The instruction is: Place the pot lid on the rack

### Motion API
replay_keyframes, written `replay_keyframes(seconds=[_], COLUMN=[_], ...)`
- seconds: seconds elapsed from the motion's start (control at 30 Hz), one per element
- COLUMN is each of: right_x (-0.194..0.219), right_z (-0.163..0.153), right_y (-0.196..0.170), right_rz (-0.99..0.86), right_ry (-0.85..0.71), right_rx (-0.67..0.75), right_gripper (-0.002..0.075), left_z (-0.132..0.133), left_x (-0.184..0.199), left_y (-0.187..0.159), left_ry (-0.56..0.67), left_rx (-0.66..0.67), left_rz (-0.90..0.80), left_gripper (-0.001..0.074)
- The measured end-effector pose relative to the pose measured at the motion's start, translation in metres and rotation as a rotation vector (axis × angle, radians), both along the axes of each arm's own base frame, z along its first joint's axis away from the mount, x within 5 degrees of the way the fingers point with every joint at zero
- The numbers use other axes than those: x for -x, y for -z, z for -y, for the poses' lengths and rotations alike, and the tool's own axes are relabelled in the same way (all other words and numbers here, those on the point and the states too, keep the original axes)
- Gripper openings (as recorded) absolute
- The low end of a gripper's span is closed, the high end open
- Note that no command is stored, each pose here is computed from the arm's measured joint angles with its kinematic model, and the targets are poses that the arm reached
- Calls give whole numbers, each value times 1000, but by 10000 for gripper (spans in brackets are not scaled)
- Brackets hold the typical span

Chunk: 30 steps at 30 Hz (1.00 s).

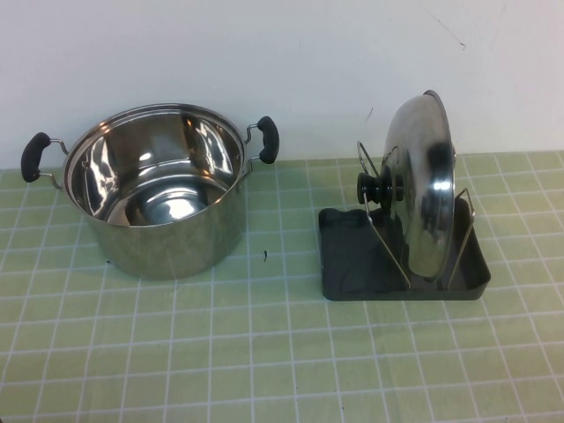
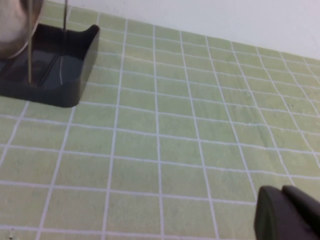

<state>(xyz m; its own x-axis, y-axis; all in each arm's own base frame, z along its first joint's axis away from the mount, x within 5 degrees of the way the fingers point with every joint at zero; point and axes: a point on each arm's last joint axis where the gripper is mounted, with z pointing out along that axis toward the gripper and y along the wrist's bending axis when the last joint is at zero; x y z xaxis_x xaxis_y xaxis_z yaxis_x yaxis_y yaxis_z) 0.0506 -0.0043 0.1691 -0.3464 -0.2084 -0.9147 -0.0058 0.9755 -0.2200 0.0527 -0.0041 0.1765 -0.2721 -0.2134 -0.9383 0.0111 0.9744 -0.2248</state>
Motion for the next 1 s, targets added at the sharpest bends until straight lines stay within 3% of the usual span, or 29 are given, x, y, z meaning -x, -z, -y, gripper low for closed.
replay_keyframes(seconds=[0.5,1.0], right_x=[0,0], right_z=[2,2], right_y=[0,0], right_rz=[13,13], right_ry=[69,69], right_rx=[-133,-133], right_gripper=[0,0], left_z=[0,0], left_x=[0,0], left_y=[0,0], left_ry=[-1,0], left_rx=[2,1], left_rz=[0,0], left_gripper=[-1,-1])
